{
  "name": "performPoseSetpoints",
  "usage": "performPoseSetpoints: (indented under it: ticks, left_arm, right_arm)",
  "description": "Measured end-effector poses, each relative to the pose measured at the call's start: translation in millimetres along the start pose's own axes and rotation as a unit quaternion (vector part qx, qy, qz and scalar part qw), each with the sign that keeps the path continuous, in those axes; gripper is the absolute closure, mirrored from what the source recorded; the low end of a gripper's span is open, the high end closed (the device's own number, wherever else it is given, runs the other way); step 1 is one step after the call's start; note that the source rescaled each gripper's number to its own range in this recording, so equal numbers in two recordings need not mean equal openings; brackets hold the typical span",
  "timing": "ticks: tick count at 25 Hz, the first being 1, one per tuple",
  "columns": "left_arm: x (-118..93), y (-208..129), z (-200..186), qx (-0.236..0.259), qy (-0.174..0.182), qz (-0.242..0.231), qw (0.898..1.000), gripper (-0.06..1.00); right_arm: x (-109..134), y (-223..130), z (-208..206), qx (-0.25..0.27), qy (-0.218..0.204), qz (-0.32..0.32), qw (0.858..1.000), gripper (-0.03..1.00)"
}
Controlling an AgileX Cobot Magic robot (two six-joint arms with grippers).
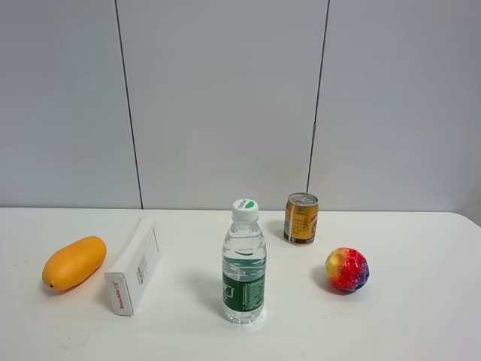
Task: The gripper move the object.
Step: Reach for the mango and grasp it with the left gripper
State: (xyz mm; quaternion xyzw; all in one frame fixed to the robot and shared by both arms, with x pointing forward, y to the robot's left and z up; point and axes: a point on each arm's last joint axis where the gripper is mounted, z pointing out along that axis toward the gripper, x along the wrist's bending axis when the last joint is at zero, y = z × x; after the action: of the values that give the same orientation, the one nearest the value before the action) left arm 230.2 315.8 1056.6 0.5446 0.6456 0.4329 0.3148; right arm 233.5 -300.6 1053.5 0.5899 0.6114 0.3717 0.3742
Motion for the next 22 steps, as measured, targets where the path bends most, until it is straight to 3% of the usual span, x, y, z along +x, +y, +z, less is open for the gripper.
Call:
performPoseSetpoints:
  ticks: [22]
  left_arm:
    - [0.0, 0.0, 0.0, 0.0, 0.0, 0.0, 1.0, -0.06]
  right_arm:
    - [0.0, 0.0, 0.0, 0.0, 0.0, 0.0, 1.0, -0.03]
